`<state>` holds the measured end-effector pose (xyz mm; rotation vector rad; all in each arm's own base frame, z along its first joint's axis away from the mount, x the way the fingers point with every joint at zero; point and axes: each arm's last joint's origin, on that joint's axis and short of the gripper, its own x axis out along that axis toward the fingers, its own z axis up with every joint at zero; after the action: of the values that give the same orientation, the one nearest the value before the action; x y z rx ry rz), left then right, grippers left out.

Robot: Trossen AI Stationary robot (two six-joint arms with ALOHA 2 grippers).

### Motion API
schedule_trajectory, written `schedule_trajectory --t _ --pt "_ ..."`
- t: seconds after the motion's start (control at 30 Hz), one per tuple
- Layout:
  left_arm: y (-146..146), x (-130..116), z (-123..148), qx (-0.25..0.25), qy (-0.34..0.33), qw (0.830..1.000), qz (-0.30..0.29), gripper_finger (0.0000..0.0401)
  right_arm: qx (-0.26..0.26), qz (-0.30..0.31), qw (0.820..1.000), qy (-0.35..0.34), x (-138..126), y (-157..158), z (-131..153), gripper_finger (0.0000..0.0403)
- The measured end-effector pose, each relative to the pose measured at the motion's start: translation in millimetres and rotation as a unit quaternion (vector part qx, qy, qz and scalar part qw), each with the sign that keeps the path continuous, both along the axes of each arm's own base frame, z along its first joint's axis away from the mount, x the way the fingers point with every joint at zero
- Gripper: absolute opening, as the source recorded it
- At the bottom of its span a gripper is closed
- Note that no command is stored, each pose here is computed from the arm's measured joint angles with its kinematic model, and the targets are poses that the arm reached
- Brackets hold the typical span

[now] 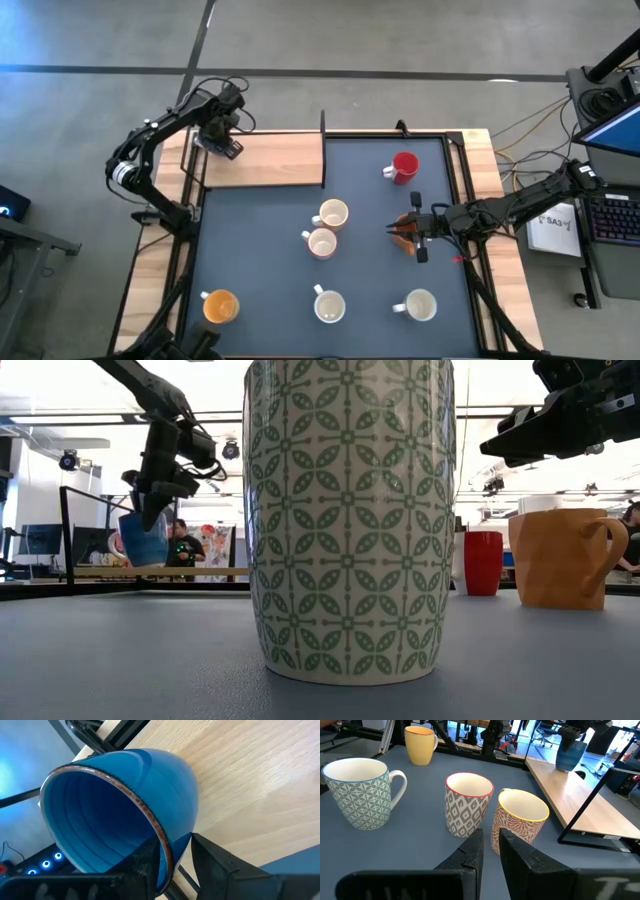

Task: Place coffee mugs
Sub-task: Put the blue mug on the shelf

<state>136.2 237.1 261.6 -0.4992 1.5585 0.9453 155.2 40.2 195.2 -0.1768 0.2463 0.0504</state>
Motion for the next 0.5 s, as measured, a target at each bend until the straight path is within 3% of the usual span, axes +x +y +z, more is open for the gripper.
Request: schedule_trajectory --t 0.5 --pt "-1.8 3.0 6.8 0.011 0.013 1.0 -0.005 0.0091 0.0 0.0 1.0 0.0 0.0 0.0 0.0 0.005"
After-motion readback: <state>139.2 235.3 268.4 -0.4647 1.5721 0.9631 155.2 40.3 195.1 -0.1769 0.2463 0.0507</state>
